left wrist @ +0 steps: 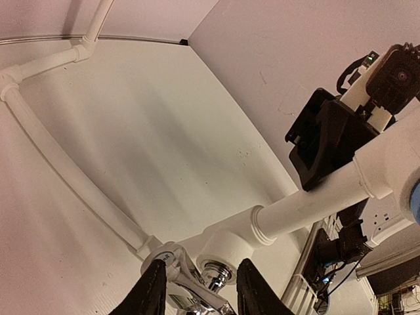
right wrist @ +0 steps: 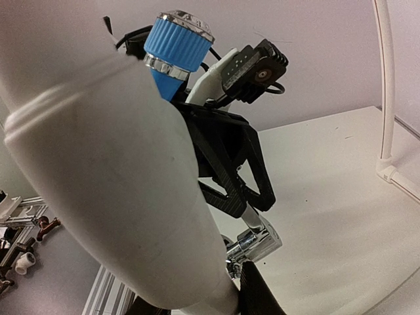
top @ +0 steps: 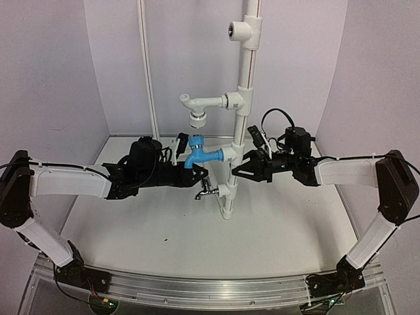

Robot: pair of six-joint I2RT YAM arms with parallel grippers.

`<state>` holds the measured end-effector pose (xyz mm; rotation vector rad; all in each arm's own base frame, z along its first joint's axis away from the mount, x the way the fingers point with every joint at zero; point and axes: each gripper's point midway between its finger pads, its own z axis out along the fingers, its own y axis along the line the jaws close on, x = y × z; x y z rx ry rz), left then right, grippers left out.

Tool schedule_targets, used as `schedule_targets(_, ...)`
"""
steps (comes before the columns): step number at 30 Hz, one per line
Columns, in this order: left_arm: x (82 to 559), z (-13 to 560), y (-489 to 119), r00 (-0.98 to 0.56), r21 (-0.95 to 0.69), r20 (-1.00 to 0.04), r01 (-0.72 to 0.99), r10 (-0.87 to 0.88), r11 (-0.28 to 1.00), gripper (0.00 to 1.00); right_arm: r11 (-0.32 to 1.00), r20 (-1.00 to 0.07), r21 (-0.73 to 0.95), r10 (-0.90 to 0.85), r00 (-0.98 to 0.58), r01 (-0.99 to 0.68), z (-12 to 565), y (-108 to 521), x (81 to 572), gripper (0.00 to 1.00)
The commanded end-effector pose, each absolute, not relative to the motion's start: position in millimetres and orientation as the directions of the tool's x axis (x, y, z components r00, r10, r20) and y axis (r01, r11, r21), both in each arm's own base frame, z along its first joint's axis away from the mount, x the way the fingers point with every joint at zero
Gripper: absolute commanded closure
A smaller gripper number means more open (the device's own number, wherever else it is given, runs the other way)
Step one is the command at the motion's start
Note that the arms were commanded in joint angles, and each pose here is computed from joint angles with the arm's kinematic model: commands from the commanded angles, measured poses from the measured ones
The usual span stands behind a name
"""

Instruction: Install the water faucets

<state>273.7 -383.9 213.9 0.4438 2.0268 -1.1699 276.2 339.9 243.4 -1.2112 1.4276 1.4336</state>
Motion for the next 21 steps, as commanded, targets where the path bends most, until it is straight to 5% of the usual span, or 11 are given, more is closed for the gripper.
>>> schedule_targets(1, 272, 232, -390, -0.654, -0.601, -0.753, 0.636, -0.076, 0.484, 0.65, -0.056, -0.865, 0.493, -0.140, -0.482, -0.868, 249, 342, 276, 1.00)
schedule_targets(8, 276, 224, -385, -0.670, -0.599, -0.739, 0.603, -0.074, 0.527, 0.69, -0.056, -0.866, 0.491, -0.139, -0.480, -0.870, 250, 342, 276, 1.00)
schedule_targets(21, 275, 231, -379, -0.653, -0.609, -0.750, 0.622, -0.103, 0.493, 0.98, -0.060, -0.869, 0.486, -0.137, -0.476, -0.872, 253, 341, 274, 1.00)
